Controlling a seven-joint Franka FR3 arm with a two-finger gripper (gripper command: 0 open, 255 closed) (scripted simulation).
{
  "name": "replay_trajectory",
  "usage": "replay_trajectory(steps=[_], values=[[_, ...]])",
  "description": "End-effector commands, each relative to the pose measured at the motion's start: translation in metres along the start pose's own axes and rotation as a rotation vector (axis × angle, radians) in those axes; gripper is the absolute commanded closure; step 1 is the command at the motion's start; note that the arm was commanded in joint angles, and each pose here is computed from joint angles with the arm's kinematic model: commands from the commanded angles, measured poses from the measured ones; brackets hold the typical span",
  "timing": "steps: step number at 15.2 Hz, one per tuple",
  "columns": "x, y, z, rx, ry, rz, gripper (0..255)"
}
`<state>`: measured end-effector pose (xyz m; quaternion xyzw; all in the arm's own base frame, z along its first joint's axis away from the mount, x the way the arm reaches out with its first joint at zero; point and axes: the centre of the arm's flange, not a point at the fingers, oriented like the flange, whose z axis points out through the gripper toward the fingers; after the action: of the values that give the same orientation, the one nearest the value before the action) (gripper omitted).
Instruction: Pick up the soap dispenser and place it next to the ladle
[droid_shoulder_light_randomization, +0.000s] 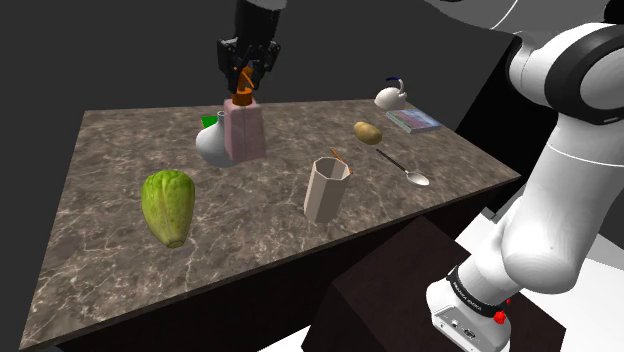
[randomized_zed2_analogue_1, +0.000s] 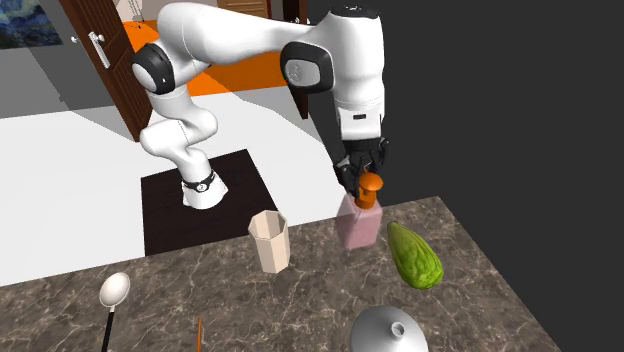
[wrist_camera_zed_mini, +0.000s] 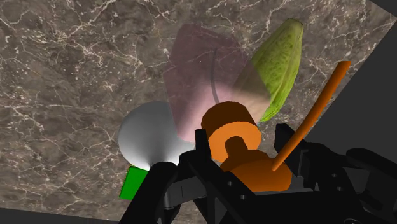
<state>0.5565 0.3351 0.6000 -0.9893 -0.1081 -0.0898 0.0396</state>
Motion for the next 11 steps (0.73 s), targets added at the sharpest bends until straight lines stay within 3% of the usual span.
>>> replay_trajectory(steps=[1,11], values=[[0.001,-0.001,-0.011,0.000,0.000,0.000,255],[0.011,-0.004,-0.063,0.000,0.000,0.000,255]])
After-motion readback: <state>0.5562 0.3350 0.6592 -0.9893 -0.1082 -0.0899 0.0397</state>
